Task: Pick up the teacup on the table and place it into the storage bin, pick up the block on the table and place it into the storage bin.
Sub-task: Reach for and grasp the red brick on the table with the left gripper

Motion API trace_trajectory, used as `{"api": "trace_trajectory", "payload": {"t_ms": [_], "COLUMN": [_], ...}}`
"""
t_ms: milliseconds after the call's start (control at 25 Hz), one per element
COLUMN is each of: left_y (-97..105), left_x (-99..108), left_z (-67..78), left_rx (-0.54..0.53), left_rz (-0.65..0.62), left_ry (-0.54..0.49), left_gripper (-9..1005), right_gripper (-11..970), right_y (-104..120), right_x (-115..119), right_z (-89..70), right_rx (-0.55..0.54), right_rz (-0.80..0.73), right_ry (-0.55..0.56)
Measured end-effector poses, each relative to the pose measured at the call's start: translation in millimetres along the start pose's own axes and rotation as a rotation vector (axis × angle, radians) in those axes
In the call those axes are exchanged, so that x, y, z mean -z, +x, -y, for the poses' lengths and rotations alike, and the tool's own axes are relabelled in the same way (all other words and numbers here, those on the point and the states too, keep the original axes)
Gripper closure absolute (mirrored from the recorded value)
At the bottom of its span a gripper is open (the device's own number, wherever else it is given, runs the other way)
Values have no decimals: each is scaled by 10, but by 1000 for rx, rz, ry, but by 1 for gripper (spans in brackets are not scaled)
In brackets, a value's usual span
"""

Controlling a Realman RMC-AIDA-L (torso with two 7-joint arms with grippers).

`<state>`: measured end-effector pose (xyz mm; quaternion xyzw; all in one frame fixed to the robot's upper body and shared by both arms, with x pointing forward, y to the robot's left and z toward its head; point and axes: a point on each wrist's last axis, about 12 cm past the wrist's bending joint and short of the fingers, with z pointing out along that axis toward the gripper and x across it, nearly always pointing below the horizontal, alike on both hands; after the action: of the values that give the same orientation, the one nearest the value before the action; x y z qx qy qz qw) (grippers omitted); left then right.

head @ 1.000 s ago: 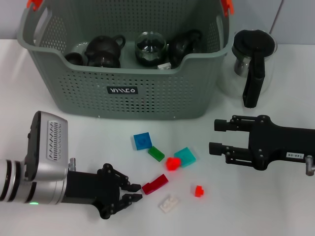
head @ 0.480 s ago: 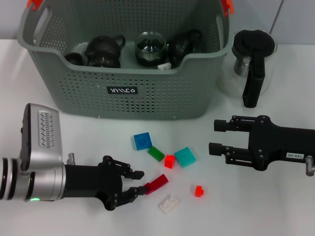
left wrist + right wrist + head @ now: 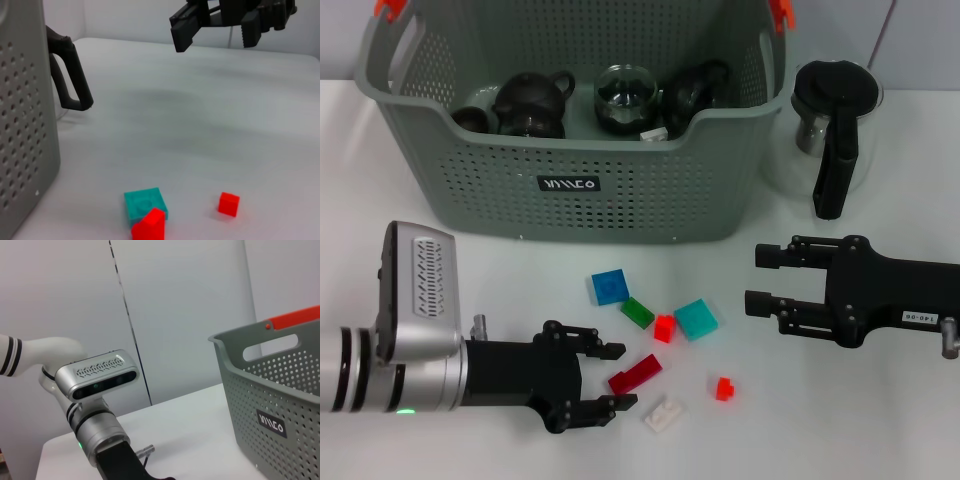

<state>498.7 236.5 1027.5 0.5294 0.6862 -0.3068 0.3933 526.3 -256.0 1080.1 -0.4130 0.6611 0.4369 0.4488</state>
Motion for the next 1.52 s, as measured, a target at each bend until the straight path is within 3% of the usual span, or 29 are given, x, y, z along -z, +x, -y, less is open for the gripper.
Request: {"api": "trace_trajectory", "payload": {"t_ms": [80, 400, 1520], "left_y": [9, 38, 48], "left_x": [-23, -109, -88], "left_z": [-11, -40, -59], "left_rx": [-5, -18, -27], "left_rz": [-6, -28, -42], "left_ry": [-7, -26, -31], "left_gripper": [435, 436, 466], "right_gripper": [315, 314, 315], "right_y": [1, 2, -6], "right_x": [0, 0, 6], "right_z": [2, 1, 5], "right_rx": [0, 0, 3], "right_rz": [-1, -2, -1], "right_ry": [1, 1, 1]}}
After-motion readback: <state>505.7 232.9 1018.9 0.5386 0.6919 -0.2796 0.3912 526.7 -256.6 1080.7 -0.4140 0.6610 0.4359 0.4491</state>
